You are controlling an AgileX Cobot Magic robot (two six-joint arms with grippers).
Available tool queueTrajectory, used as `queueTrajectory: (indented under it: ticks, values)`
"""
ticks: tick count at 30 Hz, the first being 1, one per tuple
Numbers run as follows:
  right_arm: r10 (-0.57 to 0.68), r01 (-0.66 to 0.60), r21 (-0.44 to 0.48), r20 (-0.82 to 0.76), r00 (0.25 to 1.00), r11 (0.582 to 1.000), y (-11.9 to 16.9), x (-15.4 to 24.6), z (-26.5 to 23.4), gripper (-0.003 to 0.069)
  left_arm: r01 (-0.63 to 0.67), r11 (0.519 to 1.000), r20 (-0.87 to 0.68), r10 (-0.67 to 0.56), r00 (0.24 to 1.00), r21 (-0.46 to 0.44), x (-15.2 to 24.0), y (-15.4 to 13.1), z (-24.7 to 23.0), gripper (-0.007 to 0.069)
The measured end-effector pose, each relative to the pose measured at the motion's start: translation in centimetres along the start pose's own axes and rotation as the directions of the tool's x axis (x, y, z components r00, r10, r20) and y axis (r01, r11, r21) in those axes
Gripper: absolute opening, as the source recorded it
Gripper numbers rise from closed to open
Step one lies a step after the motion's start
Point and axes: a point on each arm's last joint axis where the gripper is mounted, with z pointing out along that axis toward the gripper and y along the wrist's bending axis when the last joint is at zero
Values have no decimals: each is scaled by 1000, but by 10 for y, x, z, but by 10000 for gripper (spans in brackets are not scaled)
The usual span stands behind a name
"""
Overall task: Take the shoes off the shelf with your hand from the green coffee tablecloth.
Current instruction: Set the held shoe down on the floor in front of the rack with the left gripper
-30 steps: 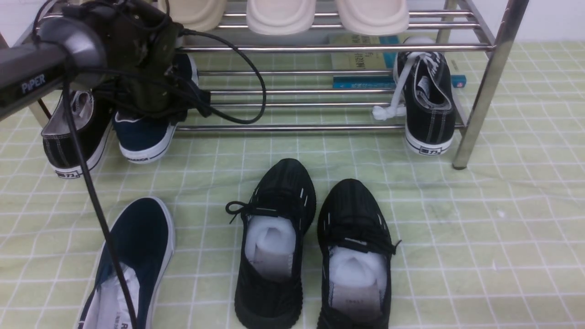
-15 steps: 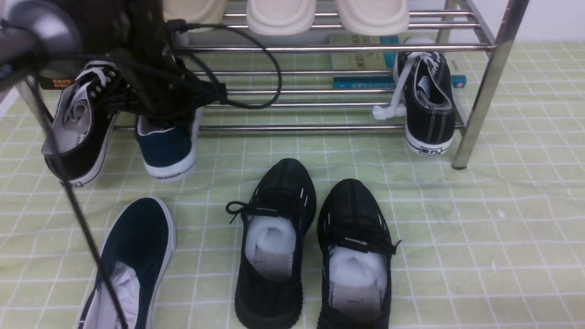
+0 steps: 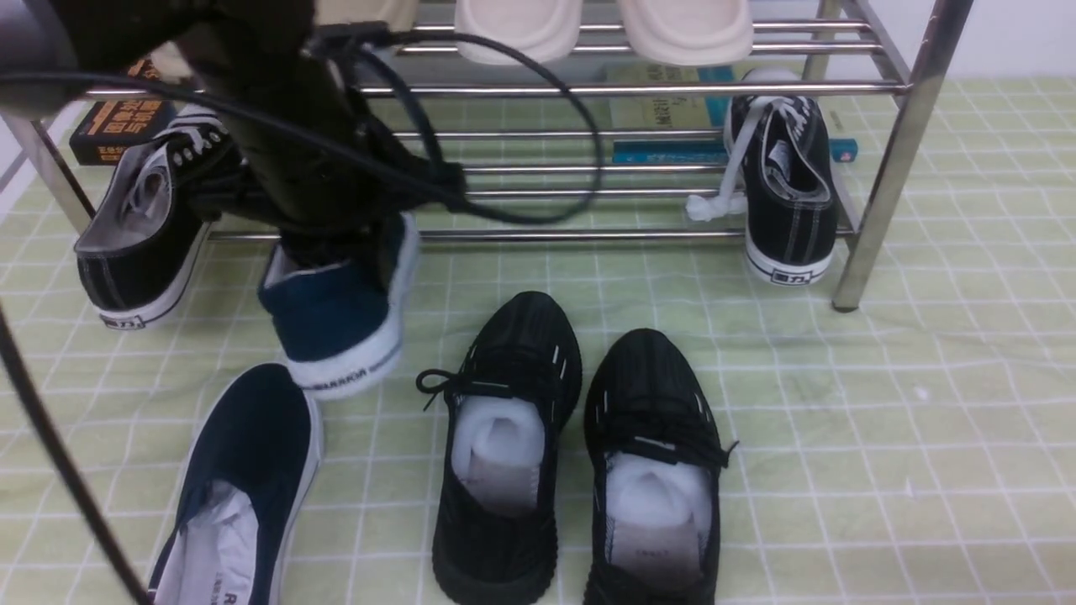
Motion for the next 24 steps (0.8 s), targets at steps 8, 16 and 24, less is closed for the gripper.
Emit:
queueTrajectory:
  ticks: [8, 16, 24]
  values:
    - [0, 0, 0, 0, 1000, 1000, 0, 0, 0, 237, 83, 987, 57, -76, 996, -139, 55, -7, 13, 39]
    - [0, 0, 0, 0, 1000, 1000, 0, 0, 0, 237, 101, 990, 27, -99, 995, -98, 88, -9, 51, 39]
    - [0, 0, 0, 0, 1000, 1000, 0, 0, 0, 237, 43, 998, 56, -41, 998, -40, 88, -12, 51, 39]
